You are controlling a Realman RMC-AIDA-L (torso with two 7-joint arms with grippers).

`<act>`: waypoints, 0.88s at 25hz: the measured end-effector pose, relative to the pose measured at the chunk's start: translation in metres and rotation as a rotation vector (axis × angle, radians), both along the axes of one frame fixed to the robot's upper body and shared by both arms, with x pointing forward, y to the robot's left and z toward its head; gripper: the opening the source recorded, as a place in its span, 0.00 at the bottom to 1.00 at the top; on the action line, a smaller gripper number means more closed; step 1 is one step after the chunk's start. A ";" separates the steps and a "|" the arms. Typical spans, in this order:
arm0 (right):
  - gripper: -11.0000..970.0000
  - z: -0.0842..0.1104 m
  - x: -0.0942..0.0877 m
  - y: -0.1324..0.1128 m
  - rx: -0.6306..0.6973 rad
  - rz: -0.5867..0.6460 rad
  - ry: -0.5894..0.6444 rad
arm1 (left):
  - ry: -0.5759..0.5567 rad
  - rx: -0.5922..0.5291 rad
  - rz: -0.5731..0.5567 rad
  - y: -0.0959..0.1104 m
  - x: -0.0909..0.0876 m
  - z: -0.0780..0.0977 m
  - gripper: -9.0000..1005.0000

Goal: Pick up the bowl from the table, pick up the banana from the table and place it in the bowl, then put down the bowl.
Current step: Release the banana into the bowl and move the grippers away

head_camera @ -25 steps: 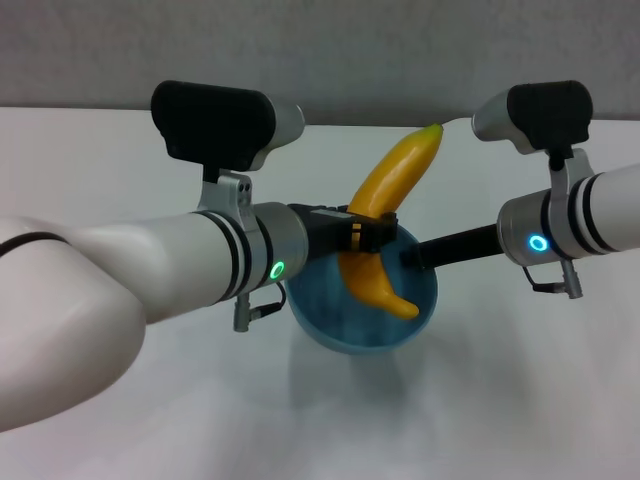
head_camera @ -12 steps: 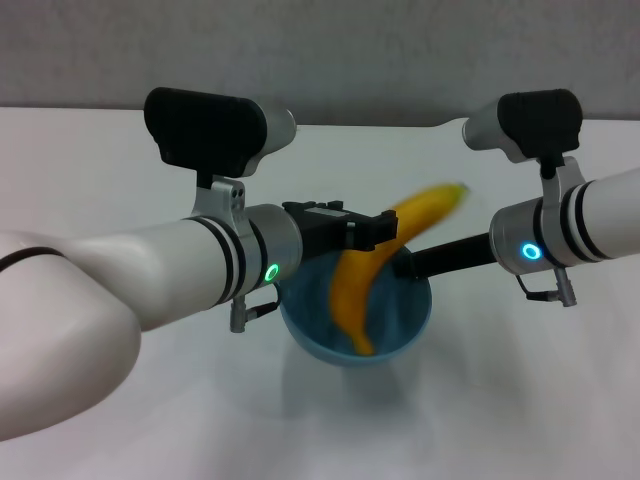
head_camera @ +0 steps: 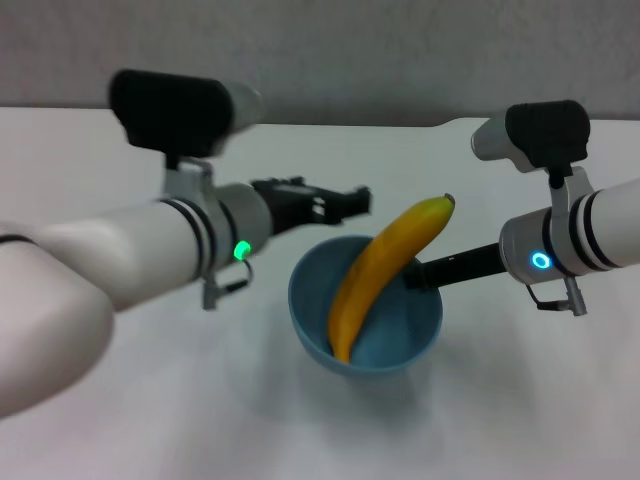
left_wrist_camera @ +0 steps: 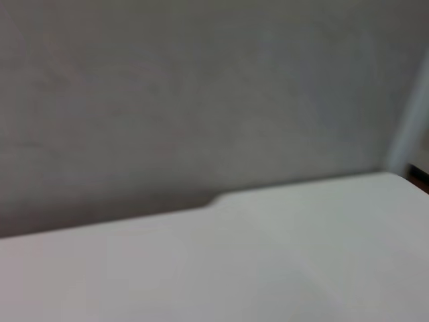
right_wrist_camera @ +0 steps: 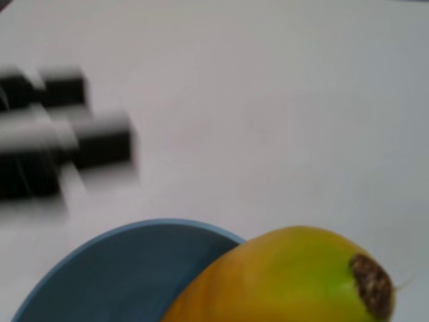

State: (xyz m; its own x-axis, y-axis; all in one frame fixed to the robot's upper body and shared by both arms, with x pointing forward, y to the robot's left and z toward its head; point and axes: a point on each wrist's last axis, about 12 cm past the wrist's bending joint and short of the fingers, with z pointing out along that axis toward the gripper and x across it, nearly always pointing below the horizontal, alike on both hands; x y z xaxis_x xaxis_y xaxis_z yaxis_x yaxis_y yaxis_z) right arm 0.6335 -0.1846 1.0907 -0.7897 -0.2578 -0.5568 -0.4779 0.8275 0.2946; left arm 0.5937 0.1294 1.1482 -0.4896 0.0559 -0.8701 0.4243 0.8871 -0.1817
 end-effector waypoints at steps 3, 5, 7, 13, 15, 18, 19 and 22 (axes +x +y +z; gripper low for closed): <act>0.09 -0.003 -0.001 -0.003 -0.007 -0.007 0.026 | -0.015 0.009 0.047 0.014 0.007 0.004 0.89; 0.09 -0.002 0.001 -0.003 -0.009 -0.008 0.039 | -0.024 0.024 0.086 0.026 0.012 0.006 0.89; 0.09 0.002 0.006 0.000 -0.007 -0.009 0.056 | -0.021 0.042 0.125 0.039 0.014 0.004 0.89; 0.09 0.011 0.023 -0.006 -0.063 -0.043 0.073 | 0.026 0.070 0.160 0.051 0.012 -0.012 0.89; 0.09 0.016 0.028 -0.005 -0.086 -0.042 0.056 | 0.040 0.077 0.171 0.054 0.013 -0.017 0.89; 0.09 0.017 0.029 0.003 -0.123 -0.027 0.049 | 0.041 0.079 0.177 0.056 0.014 -0.018 0.89; 0.09 0.015 0.028 0.006 -0.134 -0.022 0.049 | 0.039 0.080 0.179 0.057 0.014 -0.019 0.89; 0.10 0.013 0.026 0.012 -0.143 -0.007 0.048 | 0.032 0.084 0.181 0.058 0.014 -0.020 0.89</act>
State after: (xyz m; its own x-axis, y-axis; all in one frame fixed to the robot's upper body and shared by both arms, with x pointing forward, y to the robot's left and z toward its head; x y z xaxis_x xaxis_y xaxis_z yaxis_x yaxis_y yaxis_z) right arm 0.6597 -0.1730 1.1042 -0.8163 -0.3262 -0.4767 -0.4604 0.8658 0.1960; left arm 0.6082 0.1870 1.1281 -0.5260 0.0363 -0.8497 0.2514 0.9611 -0.1145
